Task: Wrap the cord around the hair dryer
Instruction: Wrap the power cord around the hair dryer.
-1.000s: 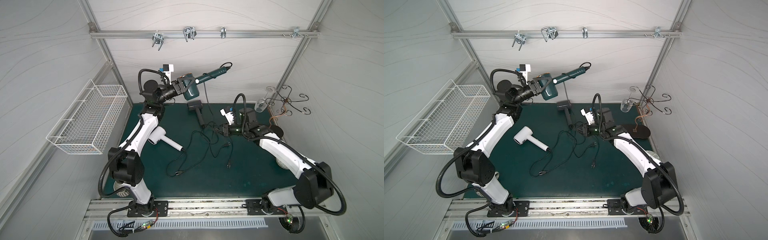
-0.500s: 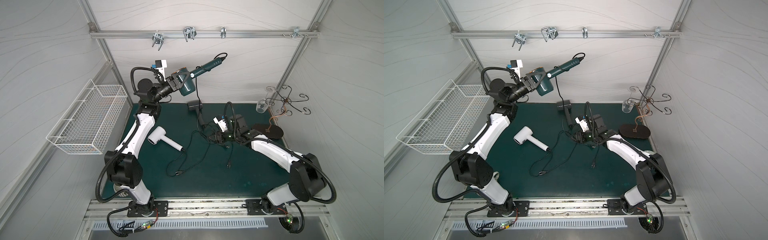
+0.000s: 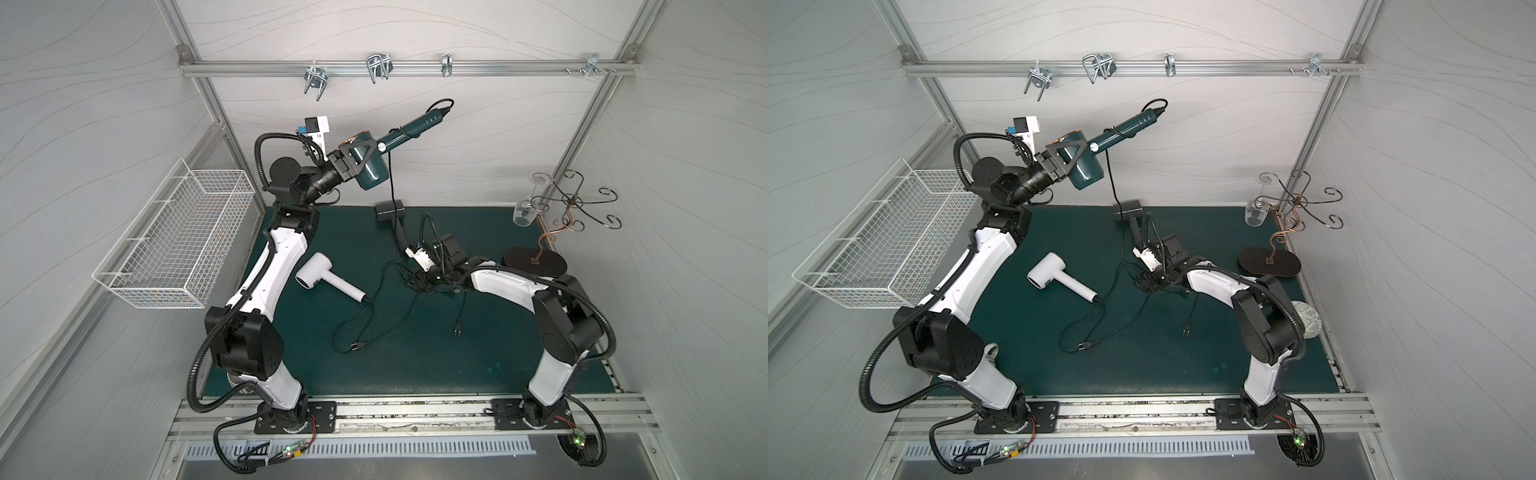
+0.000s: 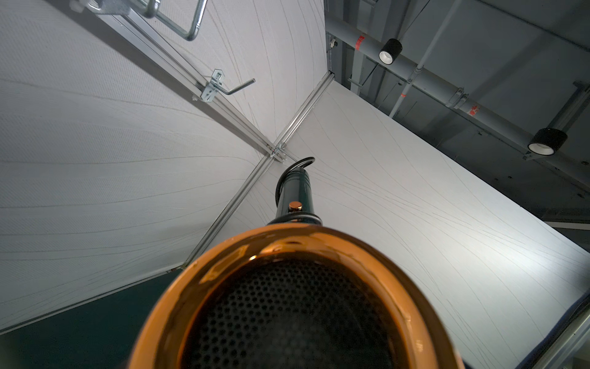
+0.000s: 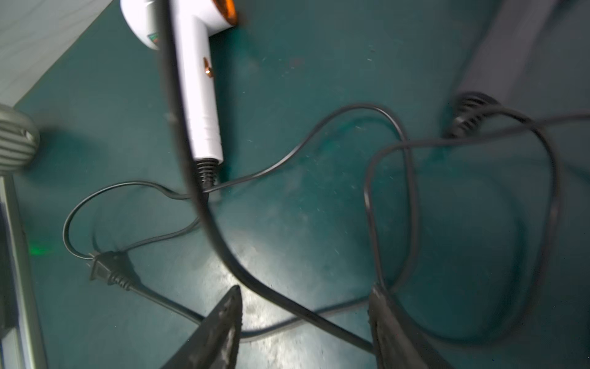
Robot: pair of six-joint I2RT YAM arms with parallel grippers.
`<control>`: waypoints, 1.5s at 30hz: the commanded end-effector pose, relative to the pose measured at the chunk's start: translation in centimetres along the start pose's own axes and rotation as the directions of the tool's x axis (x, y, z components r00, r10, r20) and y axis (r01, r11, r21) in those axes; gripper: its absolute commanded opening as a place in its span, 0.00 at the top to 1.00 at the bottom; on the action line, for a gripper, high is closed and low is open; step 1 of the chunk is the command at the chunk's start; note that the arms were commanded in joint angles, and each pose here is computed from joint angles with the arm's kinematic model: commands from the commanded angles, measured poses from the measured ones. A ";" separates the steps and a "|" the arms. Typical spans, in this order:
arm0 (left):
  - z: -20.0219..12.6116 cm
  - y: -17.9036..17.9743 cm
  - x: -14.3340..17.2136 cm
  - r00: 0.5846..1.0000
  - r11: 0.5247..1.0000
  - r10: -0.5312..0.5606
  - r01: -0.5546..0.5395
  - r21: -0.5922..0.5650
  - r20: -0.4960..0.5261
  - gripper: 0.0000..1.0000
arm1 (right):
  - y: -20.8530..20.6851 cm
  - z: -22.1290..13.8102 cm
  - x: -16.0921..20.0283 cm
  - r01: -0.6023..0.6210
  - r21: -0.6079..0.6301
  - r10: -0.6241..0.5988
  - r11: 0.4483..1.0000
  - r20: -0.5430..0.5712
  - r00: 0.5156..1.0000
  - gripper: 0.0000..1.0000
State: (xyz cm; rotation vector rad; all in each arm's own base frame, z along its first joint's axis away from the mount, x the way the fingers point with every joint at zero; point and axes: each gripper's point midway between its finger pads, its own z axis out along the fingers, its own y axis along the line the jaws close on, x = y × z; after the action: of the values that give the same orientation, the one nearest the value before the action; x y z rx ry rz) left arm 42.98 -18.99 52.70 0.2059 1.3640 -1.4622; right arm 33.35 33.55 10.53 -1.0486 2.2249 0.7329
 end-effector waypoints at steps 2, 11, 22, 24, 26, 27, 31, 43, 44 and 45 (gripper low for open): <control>-1.1 -6.5 -3.3 0.988 0.984 0.121 -0.132 0.116 0.101 1.00 | 0.8 0.9 -1.4 0.098 -0.015 -0.098 0.995 0.023 0.995 0.38; -1.4 -6.2 -3.6 0.987 0.986 0.118 -0.130 0.107 0.111 1.00 | 0.9 1.4 -0.5 0.081 -0.031 -0.081 0.996 0.005 0.997 0.92; -1.6 -0.7 -3.2 0.990 0.993 0.121 -0.119 -0.026 0.071 1.00 | 5.0 -6.0 0.6 0.197 0.016 -0.196 0.980 -0.027 0.980 1.00; -1.5 1.1 -2.2 0.992 0.991 0.122 -0.120 -0.063 0.031 1.00 | 6.3 -8.6 0.1 0.227 0.021 -0.226 0.974 -0.031 0.974 1.00; -1.5 2.6 -1.2 0.993 0.988 0.117 -0.117 -0.097 -0.004 1.00 | 7.5 -11.5 -0.9 0.247 0.026 -0.247 0.969 -0.017 0.969 1.00; -1.6 3.3 -0.6 0.993 0.987 0.118 -0.120 -0.109 -0.025 1.00 | 8.0 -13.2 -1.5 0.257 0.033 -0.257 0.966 -0.008 0.966 1.00; -2.1 5.8 1.6 0.992 0.982 0.083 -0.098 -0.164 -0.093 1.00 | 10.1 -19.1 -4.0 0.313 0.065 -0.316 0.947 0.032 0.948 1.00; -2.6 9.7 9.3 0.960 0.973 -0.020 -0.046 -0.226 -0.279 1.00 | 12.3 -29.9 -12.1 0.473 0.231 -0.510 0.850 0.138 0.849 1.00; -2.5 9.9 10.4 0.953 0.972 -0.031 -0.041 -0.230 -0.302 1.00 | 12.2 -30.3 -12.8 0.480 0.251 -0.522 0.841 0.144 0.840 1.00; -2.4 9.9 11.5 0.945 0.973 -0.039 -0.039 -0.229 -0.326 1.00 | 12.2 -30.5 -13.3 0.486 0.261 -0.532 0.834 0.148 0.834 1.00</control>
State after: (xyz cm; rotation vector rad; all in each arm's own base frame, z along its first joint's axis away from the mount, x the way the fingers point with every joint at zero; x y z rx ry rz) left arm 45.95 -18.90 37.14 0.1581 1.8260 -1.2947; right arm 22.48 26.43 44.20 -1.2340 1.6699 0.4200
